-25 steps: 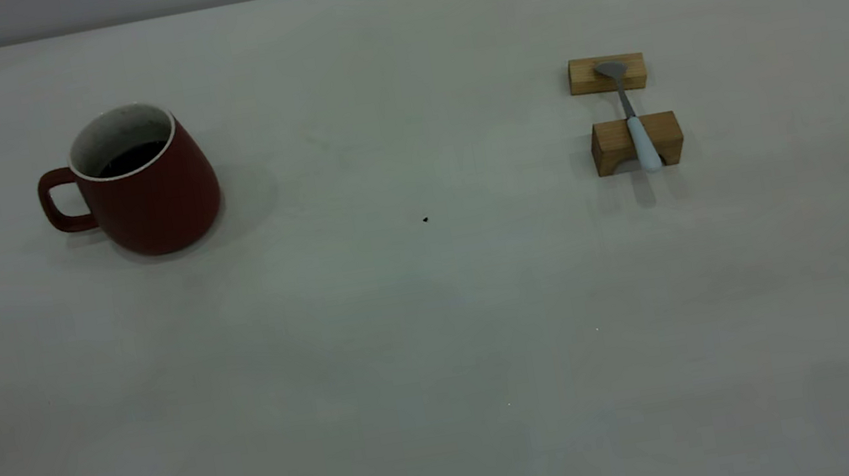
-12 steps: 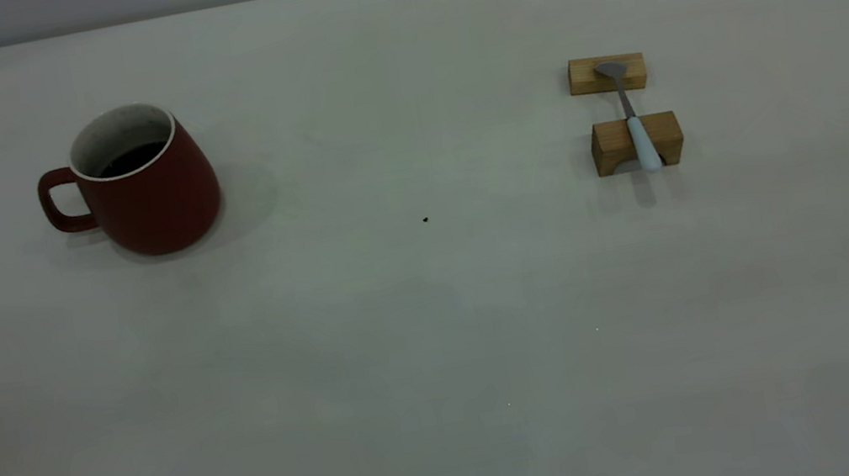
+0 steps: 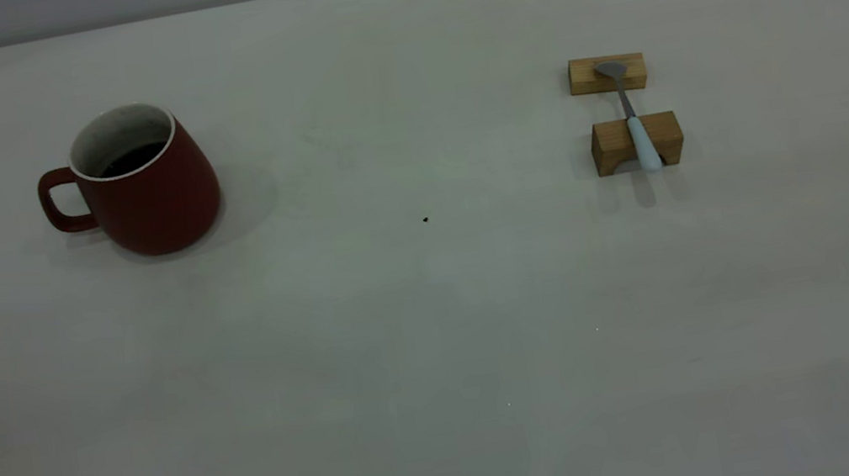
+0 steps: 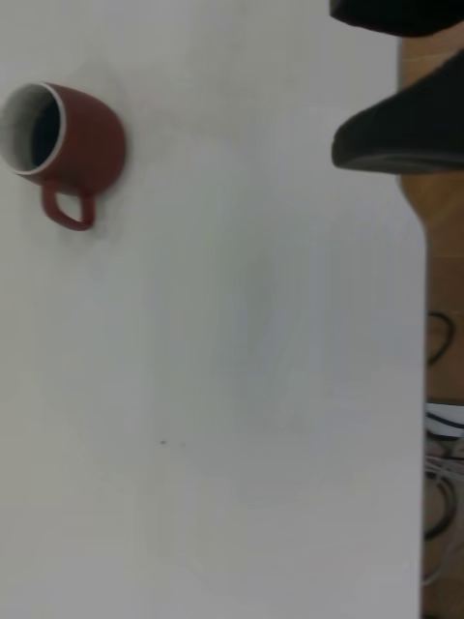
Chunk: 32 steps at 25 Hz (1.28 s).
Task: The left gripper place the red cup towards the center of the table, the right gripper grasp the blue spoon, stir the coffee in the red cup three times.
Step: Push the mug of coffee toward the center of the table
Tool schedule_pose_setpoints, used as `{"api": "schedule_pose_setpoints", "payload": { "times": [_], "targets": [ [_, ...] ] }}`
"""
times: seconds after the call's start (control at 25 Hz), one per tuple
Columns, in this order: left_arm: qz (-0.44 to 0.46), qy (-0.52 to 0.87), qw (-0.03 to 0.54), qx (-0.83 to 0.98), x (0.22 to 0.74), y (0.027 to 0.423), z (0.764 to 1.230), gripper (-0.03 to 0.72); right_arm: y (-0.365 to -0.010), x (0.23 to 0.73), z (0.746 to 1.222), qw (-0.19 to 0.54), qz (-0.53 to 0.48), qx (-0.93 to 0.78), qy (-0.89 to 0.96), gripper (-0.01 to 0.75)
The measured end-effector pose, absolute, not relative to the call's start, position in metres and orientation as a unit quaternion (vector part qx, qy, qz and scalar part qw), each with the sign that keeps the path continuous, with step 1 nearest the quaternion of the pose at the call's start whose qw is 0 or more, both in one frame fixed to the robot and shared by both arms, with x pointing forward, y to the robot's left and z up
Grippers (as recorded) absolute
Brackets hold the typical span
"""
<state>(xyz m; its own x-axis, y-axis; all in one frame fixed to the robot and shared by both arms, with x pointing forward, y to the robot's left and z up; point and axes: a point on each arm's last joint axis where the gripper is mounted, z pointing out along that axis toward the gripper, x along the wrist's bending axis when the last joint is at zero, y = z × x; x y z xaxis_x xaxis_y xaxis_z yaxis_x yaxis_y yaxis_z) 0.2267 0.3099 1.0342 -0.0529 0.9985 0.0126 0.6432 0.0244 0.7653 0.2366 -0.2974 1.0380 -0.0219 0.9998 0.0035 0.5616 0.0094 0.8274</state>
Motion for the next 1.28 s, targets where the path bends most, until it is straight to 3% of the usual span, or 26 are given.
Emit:
{"api": "schedule_pose_setpoints", "payload": {
  "times": [0.2,0.44,0.52,0.6,0.72,0.8,1.28],
  "targets": [
    [0.292,0.662,0.261,0.639,0.255,0.309,1.057,0.322,-0.297,0.237,1.038,0.326,0.336,0.619,0.631,0.511],
    [0.257,0.658,0.164,0.688,0.326,0.310,1.084,0.331,-0.297,0.237,1.038,0.326,0.336,0.619,0.631,0.511],
    [0.245,0.637,0.134,0.718,0.356,0.309,1.085,0.371,-0.297,0.237,1.038,0.326,0.336,0.619,0.631,0.511],
    [0.241,0.607,0.114,0.749,0.382,0.307,1.085,0.460,-0.297,0.237,1.038,0.326,0.336,0.619,0.631,0.511],
    [0.231,0.560,0.089,0.791,0.420,0.305,1.076,0.619,-0.297,0.237,1.038,0.326,0.336,0.619,0.631,0.511],
    [0.218,0.533,0.071,0.815,0.445,0.303,1.064,0.669,-0.297,0.237,1.038,0.326,0.336,0.619,0.631,0.511],
    [0.103,0.371,-0.023,0.923,0.565,0.290,0.972,0.676,-0.297,0.237,1.038,0.326,0.336,0.619,0.631,0.511]
  ]
}}
